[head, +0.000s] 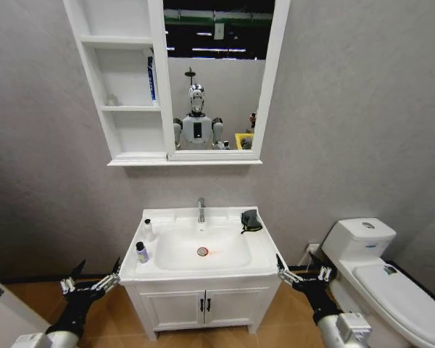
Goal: Move facial cleanser and shampoo from washbasin to cabinet, then wipe washbasin with towel.
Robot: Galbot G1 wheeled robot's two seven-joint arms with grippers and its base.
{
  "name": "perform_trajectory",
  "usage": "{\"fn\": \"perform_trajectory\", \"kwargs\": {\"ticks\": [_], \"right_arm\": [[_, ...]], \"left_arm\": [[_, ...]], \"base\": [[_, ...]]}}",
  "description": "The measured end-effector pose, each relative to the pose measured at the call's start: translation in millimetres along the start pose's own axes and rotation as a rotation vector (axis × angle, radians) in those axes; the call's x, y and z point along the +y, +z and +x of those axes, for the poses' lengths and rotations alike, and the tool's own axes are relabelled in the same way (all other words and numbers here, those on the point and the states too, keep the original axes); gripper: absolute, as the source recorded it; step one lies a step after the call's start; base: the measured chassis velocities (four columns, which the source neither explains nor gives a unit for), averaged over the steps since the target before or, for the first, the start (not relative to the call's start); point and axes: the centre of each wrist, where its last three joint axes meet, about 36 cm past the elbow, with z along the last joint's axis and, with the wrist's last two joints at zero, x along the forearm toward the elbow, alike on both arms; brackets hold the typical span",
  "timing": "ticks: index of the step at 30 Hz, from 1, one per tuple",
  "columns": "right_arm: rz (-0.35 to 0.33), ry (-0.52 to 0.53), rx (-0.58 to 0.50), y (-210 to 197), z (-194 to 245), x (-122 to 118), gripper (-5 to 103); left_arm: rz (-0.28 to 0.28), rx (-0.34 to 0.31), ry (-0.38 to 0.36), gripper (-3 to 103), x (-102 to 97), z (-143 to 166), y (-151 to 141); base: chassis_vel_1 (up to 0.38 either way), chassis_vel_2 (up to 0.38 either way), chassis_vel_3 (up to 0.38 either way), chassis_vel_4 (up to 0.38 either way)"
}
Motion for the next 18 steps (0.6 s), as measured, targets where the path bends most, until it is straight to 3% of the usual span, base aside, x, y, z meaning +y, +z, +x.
{"fn": "perform_trajectory", "kwargs": {"ticks": [9, 14, 18], "right_arm": [[-0.008, 0.008, -0.014, 5, 0, 0, 100], [-0.012, 0.012, -0.024, 2, 0, 1, 100], [-0.014, 0.021, -0.031, 0, -1, 2, 100]], "left_arm": [[0.0, 0.01, 0.007, 100, -8.9, -2, 10], [-0.009, 0.018, 0.002, 100, -11.3, -1, 32], [-0.053, 0.033, 0.016, 100, -6.9, 1, 66]], "base": [[-0.118, 0.117, 0.116, -0.096], [0.0, 0.0, 0.0, 0.0], [0.0, 0.0, 0.0, 0.0]]}}
